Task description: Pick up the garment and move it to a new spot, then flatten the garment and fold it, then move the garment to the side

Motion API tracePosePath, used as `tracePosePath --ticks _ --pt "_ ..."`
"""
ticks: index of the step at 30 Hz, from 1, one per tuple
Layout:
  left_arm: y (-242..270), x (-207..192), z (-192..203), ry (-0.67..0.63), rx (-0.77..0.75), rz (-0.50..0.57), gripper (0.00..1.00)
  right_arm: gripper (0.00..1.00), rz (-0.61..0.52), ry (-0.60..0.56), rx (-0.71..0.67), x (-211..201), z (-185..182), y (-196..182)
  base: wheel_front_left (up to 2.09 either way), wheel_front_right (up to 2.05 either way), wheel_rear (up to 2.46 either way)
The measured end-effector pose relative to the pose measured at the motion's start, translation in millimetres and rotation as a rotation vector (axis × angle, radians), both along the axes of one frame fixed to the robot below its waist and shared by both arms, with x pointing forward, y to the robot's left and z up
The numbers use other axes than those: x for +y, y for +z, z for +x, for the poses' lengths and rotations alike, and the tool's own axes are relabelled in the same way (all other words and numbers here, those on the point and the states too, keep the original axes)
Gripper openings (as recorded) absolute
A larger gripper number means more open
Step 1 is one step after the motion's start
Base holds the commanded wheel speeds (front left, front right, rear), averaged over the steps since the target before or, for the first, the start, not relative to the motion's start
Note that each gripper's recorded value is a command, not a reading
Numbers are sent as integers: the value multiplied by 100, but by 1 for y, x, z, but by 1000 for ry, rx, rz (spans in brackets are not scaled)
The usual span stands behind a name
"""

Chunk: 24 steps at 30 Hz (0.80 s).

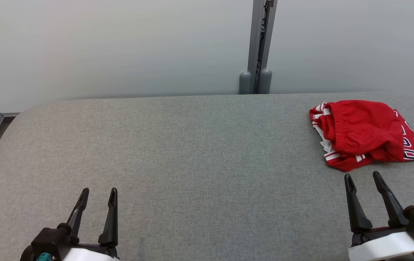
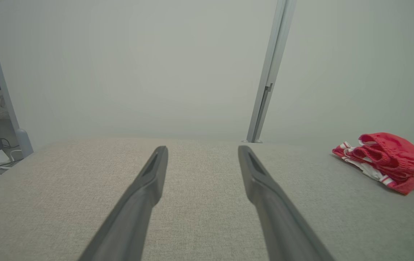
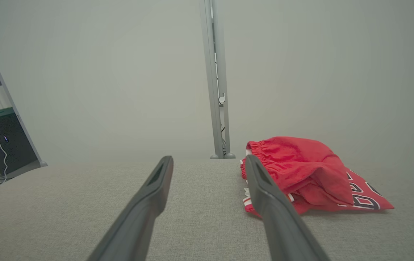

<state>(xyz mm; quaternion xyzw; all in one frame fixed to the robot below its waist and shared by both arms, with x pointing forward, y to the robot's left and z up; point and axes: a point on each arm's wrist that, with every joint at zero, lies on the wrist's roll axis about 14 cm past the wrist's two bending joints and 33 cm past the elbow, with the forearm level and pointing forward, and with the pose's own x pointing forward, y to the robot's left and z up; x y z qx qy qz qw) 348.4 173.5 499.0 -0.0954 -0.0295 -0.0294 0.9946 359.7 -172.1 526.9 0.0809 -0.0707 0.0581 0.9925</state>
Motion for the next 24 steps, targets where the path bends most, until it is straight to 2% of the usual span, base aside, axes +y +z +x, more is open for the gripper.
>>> tracePosePath --ticks 24 --pt "-3 -6 6 -27 6 3 100 100 2 -1 16 0 -1 -5 0 0 0"
